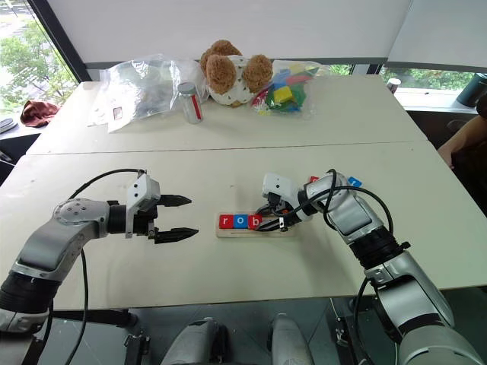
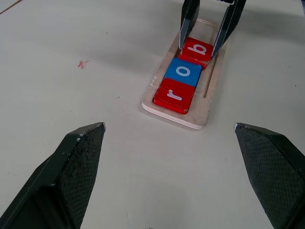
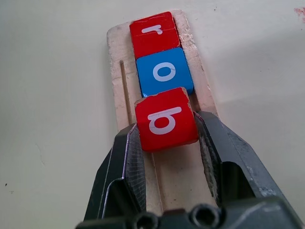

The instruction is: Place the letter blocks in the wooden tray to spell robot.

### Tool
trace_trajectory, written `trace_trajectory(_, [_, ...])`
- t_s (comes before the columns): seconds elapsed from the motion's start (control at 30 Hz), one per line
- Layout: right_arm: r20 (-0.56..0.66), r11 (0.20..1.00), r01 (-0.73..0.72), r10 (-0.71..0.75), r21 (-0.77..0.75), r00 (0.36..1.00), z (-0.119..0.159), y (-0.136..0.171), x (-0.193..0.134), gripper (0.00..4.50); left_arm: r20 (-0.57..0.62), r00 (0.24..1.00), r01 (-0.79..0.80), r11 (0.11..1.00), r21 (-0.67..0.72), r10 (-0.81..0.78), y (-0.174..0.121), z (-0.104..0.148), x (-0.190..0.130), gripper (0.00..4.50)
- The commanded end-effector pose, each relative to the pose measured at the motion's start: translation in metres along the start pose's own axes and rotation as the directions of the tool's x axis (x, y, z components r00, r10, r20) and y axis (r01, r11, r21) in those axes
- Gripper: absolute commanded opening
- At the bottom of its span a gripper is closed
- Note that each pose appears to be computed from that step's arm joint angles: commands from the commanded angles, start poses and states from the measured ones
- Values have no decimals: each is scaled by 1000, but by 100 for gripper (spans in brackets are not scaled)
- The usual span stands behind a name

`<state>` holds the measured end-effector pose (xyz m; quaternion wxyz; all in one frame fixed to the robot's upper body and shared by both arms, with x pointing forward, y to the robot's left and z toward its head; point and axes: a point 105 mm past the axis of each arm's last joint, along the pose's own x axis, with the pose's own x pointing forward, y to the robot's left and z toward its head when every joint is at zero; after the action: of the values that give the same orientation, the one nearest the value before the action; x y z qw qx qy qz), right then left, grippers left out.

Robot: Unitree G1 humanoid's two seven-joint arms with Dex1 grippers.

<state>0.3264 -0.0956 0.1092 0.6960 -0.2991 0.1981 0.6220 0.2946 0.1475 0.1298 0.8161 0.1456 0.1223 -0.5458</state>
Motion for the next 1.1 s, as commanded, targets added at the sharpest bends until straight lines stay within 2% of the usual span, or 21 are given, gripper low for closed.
trace_trajectory(0.03, [18, 999, 28, -28, -47, 999, 14, -7, -7, 114, 13, 1000, 5, 999, 43, -6, -2, 9, 2, 450])
trace_trajectory(0.4, [24, 999, 26, -25, -33, 999, 13, -6, -4, 114, 14, 1000, 4, 999, 43, -5, -1, 9, 3, 450])
trace_trajectory(0.6, [44, 998, 58, -56, -32, 997, 18, -10, -7, 421, 15, 1000, 3, 999, 39, -4, -2, 9, 3, 450])
trace_trajectory(0.63, [52, 997, 65, -64, -35, 997, 21, -10, -10, 447, 16, 1000, 3, 999, 38, -3, -2, 9, 3, 450])
trace_trajectory(0.87, [86, 988, 143, -137, -62, 987, 34, -17, -22, 447, 20, 1000, 2, 999, 36, -3, 0, 10, 4, 450])
trace_trajectory(1.0, [50, 981, 183, -180, -65, 982, 22, -20, -27, 447, 23, 1000, 8, 999, 39, -9, 0, 11, 7, 450])
trace_trajectory(1.1, [26, 943, 333, -334, 22, 942, 5, -40, -58, 447, 25, 1000, 9, 999, 49, -11, 0, 13, 5, 450])
